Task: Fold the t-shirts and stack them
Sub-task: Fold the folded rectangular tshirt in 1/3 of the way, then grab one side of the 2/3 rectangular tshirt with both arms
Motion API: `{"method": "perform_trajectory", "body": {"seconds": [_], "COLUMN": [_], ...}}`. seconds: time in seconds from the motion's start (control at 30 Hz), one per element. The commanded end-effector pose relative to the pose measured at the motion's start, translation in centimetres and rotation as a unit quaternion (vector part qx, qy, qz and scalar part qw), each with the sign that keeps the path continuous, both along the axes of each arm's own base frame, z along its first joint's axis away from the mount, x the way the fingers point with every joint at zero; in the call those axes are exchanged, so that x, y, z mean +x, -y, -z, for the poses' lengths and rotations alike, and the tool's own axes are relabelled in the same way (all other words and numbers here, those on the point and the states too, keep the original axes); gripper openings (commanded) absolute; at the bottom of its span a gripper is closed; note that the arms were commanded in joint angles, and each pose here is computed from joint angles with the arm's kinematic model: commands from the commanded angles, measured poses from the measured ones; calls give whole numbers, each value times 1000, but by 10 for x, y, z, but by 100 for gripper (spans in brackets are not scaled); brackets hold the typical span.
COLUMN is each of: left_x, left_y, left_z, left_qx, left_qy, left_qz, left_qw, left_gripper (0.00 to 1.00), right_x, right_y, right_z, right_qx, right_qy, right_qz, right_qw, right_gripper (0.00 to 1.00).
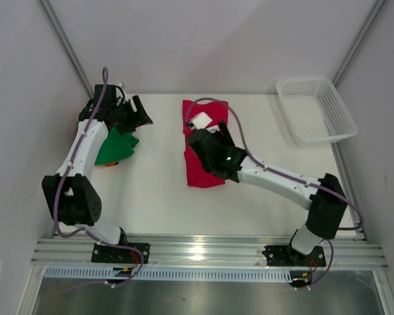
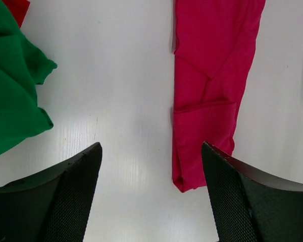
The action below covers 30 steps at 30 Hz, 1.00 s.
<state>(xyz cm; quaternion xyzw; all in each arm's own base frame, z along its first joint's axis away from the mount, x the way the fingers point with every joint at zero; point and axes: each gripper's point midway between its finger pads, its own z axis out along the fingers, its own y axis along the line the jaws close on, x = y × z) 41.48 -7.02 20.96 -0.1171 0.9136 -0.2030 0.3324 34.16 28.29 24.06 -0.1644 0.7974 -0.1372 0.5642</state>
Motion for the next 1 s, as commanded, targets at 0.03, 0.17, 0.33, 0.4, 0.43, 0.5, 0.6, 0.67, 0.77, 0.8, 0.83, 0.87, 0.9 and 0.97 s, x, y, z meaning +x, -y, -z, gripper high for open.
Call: {"method": "perform_trajectory", "body": {"seconds": [0.03, 0.17, 0.33, 0.4, 0.43, 0.5, 0.6, 0.67, 0.77, 0.8, 0.83, 0.87, 0.9, 0.97], "left_x": [-20, -26, -44, -47, -50, -53, -58, -60, -61, -61, -61, -61, -61, -61], "left_y": [-10, 1, 23, 27, 29, 32, 33, 32, 32, 31, 32, 32, 31, 31], "left_z": [-30, -50, -38, -40, -31, -30, -18, -17, -18, -19, -20, -21, -20, -23], "left_qx": [28, -3, -61, -73, -82, -91, -96, -94, -94, -92, -91, -91, -91, -90], "left_qy": [61, 126, 122, 127, 118, 120, 108, 107, 108, 110, 110, 110, 109, 111], "left_qz": [-8, 6, 39, 44, 45, 47, 47, 46, 47, 45, 45, 46, 44, 45], "left_qw": [998, 992, 990, 988, 989, 987, 988, 989, 989, 989, 989, 989, 989, 989], "left_gripper": [84, 89, 89, 89, 89, 89, 89, 89, 89, 89, 89, 89, 89, 88], "right_x": [-7, -18, -35, -53, -55, -74, -83, -92, -97, -98, -96, -98, -98, -97], "right_y": [50, 79, 89, 84, 78, 69, 53, 46, 38, 36, 34, 30, 29, 24], "right_z": [-20, 8, 42, 74, 77, 105, 122, 137, 148, 154, 154, 156, 162, 163], "right_qx": [231, 312, 364, 383, 405, 441, 495, 514, 530, 530, 533, 532, 529, 533], "right_qy": [-65, -94, -136, -177, -179, -223, -245, -261, -273, -279, -278, -283, -288, -290], "right_qz": [25, 37, 59, 50, 43, 39, 37, 35, 26, 29, 26, 23, 27, 20], "right_qw": [970, 945, 920, 905, 896, 869, 833, 817, 803, 800, 799, 798, 798, 794], "right_gripper": [68, 68, 69, 69, 69, 69, 69, 69, 69, 69, 69, 69, 69, 70]}}
